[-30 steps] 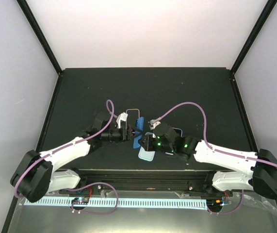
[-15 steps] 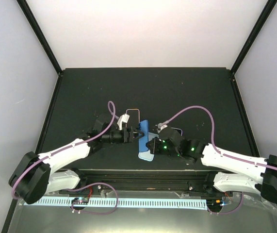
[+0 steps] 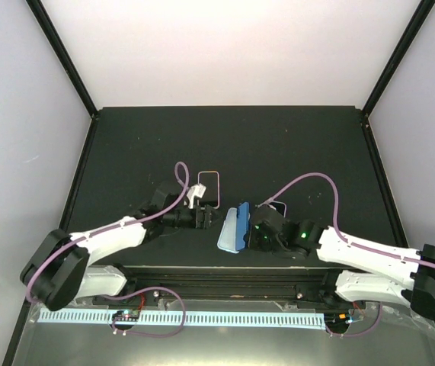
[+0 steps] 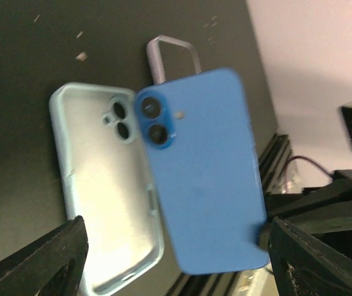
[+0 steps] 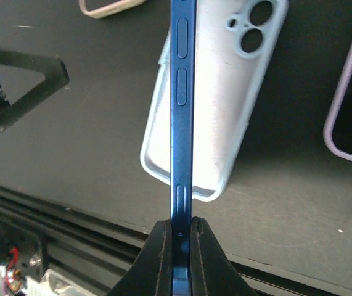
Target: Put the phone into the phone case
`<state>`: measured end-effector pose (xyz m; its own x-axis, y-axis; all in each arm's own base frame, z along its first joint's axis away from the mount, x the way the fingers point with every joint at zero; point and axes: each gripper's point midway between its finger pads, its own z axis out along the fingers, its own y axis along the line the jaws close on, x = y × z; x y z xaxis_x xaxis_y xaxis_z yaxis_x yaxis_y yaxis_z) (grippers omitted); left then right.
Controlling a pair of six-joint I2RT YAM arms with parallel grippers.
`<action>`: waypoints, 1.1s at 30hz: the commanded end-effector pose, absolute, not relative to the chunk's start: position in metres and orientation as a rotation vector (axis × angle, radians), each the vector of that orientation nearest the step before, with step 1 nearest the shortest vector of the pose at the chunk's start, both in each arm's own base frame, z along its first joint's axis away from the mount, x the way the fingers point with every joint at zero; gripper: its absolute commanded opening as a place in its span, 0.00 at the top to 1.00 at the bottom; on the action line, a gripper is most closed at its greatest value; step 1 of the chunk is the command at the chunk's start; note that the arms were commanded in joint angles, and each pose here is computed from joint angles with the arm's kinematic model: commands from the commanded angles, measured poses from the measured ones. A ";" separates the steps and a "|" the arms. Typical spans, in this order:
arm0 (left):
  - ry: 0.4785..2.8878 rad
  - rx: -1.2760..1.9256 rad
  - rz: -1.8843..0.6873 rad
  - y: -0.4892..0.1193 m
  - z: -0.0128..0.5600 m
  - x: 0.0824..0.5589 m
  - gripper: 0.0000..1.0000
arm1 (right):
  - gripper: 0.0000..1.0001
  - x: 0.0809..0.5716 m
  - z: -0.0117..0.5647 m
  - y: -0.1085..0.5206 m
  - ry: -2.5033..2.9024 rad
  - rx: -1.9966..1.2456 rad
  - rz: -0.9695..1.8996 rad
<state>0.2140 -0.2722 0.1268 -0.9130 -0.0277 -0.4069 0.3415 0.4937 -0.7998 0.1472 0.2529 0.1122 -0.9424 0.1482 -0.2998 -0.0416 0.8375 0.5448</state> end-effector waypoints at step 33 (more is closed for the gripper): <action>2.501 0.312 -1.457 -0.308 0.051 0.170 0.80 | 0.99 0.172 0.090 0.225 2.826 0.271 0.122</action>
<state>0.1677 -0.3019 0.0408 -0.9623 0.0831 -0.2591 0.2644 0.5115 -0.8176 0.1600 0.2390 0.0856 -0.9622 0.1608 -0.2196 0.1215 0.9758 0.1820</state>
